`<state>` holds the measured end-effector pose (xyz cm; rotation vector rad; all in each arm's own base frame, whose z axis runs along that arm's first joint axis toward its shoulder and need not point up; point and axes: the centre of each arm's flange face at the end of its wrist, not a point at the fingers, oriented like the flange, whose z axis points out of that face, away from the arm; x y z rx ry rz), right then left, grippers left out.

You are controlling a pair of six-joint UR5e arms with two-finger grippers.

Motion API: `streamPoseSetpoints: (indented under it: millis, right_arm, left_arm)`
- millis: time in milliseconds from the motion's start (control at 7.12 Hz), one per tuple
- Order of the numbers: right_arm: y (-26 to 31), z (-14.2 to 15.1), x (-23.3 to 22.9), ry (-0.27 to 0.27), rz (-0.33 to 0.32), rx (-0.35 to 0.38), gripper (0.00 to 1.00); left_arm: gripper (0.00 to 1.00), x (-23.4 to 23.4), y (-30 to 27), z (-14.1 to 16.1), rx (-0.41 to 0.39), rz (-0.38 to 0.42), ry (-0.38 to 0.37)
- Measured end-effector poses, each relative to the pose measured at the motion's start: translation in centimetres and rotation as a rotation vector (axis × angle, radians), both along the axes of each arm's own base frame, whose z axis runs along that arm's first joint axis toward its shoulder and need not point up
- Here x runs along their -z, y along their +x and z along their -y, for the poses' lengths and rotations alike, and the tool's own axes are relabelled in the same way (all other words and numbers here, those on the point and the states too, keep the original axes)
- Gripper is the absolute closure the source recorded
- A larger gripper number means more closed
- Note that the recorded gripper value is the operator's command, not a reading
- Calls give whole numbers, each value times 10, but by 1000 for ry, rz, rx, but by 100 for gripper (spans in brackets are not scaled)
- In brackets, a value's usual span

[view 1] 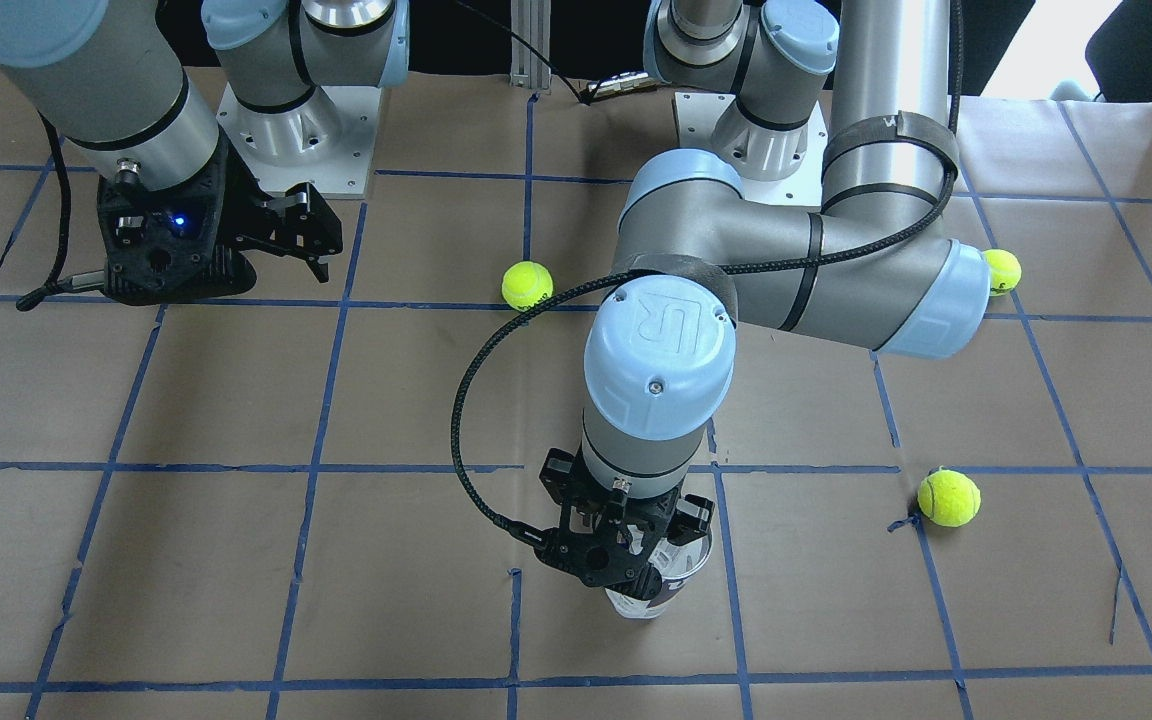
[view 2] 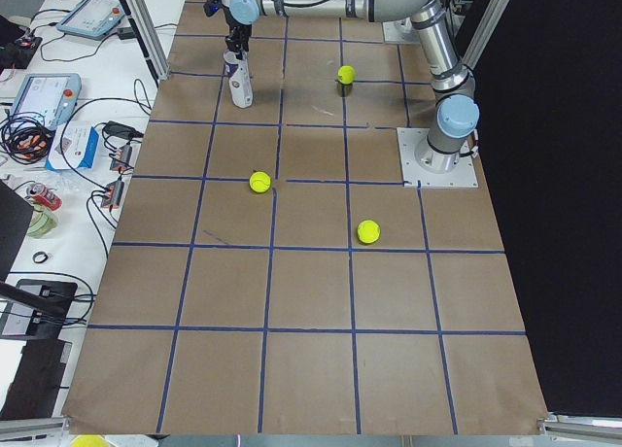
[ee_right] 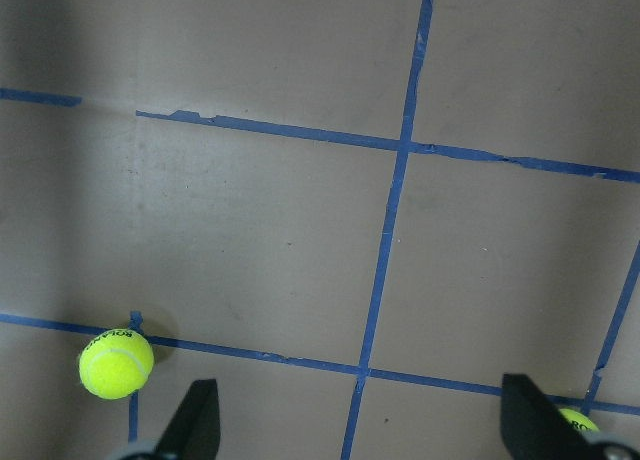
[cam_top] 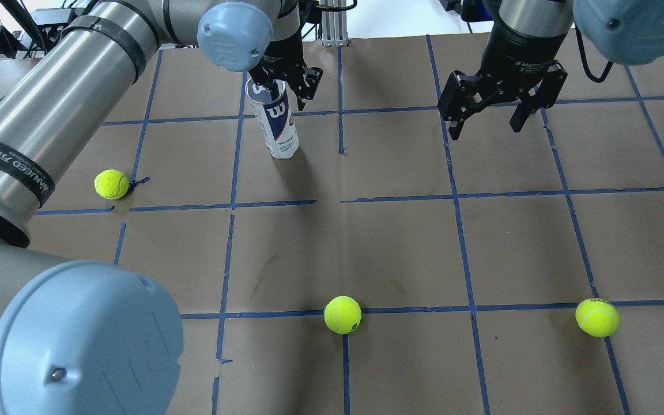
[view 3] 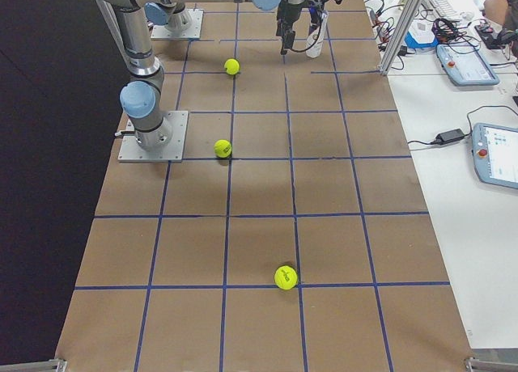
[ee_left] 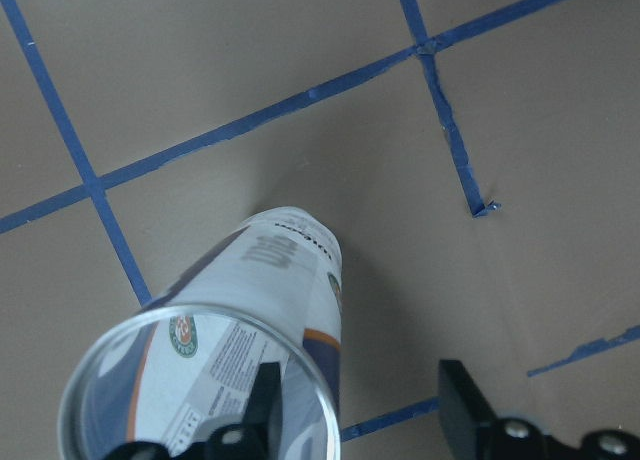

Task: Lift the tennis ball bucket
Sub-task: 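Lift the can upright with the left gripper and set it down farther from the robot, then open the left gripper and draw it back from the standing can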

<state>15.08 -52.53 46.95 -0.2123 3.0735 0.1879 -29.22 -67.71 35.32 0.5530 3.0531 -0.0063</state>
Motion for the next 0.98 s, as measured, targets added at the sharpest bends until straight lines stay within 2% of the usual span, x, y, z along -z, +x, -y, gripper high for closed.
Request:
streamPoseSetpoints:
  millis: [281, 562, 702, 983]
  right_arm:
    - [-3, 0, 8, 16, 0, 6, 0]
    - [-12, 4, 2, 4, -1, 22, 0]
    - [-22, 8, -6, -13, 0, 44, 0]
    - [-30, 7, -23, -52, 0, 86, 0]
  left_arm:
    - [1, -47, 5, -18, -12, -4, -41]
    - [0, -116, 23, -62, -31, -1, -63]
    - [0, -137, 46, -82, -71, 5, -52]
    - [0, -141, 105, -123, -180, 6, -23]
